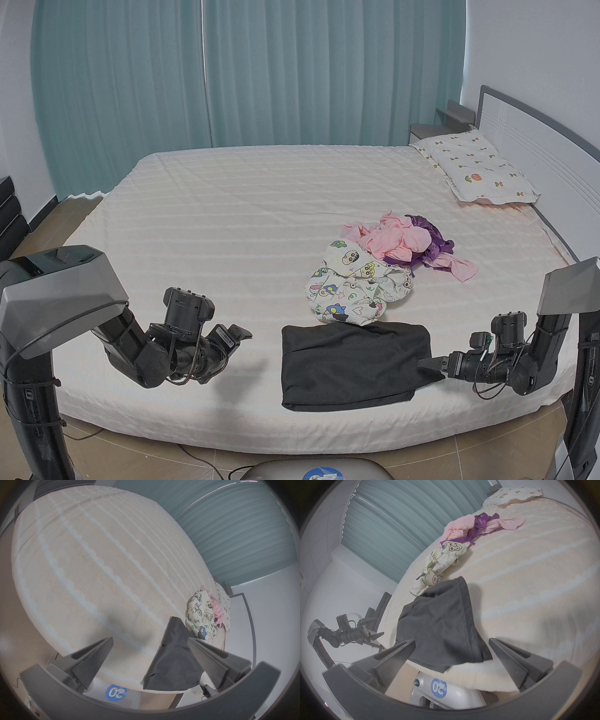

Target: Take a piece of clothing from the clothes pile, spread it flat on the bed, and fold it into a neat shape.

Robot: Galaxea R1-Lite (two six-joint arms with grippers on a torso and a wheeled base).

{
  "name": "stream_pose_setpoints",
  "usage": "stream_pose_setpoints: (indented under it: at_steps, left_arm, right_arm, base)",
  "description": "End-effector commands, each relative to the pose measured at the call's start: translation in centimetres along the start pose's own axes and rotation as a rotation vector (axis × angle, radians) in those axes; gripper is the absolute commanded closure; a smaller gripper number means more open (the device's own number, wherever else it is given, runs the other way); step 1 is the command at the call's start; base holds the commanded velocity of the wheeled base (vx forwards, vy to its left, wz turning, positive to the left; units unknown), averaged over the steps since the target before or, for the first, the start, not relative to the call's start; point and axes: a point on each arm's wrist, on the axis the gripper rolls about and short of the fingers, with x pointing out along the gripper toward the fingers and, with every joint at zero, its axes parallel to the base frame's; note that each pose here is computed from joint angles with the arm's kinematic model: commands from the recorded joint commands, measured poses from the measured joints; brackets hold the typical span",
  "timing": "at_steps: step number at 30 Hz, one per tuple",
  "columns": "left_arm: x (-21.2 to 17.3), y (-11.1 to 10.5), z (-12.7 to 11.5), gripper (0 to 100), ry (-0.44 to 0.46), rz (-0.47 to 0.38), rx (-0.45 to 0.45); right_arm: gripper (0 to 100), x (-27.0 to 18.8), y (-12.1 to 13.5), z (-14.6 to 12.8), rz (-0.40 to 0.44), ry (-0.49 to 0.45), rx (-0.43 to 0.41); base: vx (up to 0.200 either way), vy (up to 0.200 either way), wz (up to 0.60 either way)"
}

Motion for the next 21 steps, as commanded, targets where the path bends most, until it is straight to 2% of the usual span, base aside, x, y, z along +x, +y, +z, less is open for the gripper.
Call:
stream_pose_setpoints:
  at_steps: [1,9,21]
  left_arm:
    - [0.1,0.0,-0.1,0,0.001,0.002,0.000]
    - [0.2,0.1,-0.2,0,0.002,0.005,0.001]
    - [0.2,0.1,-0.2,0,0.002,0.005,0.000]
  right_arm:
    - [100,0.5,0.0,-0.1,0.004,0.009,-0.003]
    - [100,0.5,0.3,-0.8,-0.011,0.037,-0.010]
    - [100,-0.6,0.0,-0.3,-0.034,0.034,-0.021]
  base:
    - [0.000,0.000,0.00]
    - [0.000,0.000,0.00]
    - [0.000,0.000,0.00]
